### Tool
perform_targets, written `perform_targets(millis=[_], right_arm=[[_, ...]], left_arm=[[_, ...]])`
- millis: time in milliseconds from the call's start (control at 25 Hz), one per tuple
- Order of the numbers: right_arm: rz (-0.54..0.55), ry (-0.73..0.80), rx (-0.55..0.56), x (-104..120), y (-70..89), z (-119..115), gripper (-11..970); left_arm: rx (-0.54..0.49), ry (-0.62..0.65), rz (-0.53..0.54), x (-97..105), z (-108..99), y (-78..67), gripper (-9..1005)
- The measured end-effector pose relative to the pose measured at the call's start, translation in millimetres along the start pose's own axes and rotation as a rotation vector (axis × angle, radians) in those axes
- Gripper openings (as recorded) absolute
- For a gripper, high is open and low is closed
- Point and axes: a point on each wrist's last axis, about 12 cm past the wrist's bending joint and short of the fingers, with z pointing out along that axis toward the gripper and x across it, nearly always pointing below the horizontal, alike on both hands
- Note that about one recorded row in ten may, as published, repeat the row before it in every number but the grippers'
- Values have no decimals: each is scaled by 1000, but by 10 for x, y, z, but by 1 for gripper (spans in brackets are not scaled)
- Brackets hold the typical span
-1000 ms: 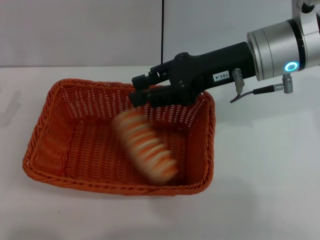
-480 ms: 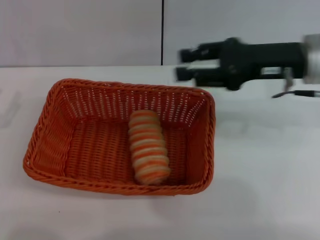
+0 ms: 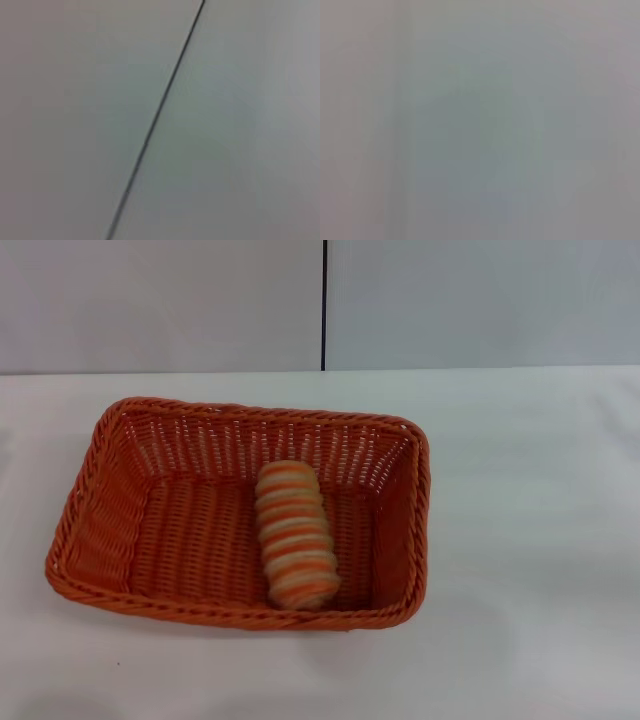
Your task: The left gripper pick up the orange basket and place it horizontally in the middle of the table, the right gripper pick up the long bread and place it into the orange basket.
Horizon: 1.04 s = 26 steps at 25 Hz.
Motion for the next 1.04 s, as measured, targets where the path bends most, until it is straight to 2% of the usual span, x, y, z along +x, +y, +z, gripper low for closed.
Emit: perform_targets(millis=[80,120,160,240,320,480,520,560,600,720,1040], right_arm=[[-22,-64,161,32,-65,-250,542],[-47,-124,318,55,-107,-483,542],[-47,-124,318,55,-107,-483,542],[-64,-161,426,75,-119,-639,542],[-71,-180,509,94,-130,-757,542],[-66,-185,551,118,-132,-795,542],[-65,-187,561,128,-132,-790,542],[-64,-187,565,136,-131,-776,542],[-63,-187,567,141,-132,-764,542],[-57,-199,572,144,-141,-705,542],[-49,-233,582,130,-149,-634,542]], left_arm=[[-14,-25,16,27,-30,-22,634],[-33,-54,37,49,-56,-39,634],[-33,-54,37,49,-56,-39,634],[-73,-95,65,93,-94,-66,634],[-183,-175,132,172,-149,-106,634],[-183,-175,132,172,-149,-106,634],[-308,-228,257,258,-169,-164,634],[-308,-228,257,258,-169,-164,634],[-342,-215,360,306,-153,-202,634],[-353,-203,422,335,-129,-226,634],[-355,-204,428,342,-81,-227,634]])
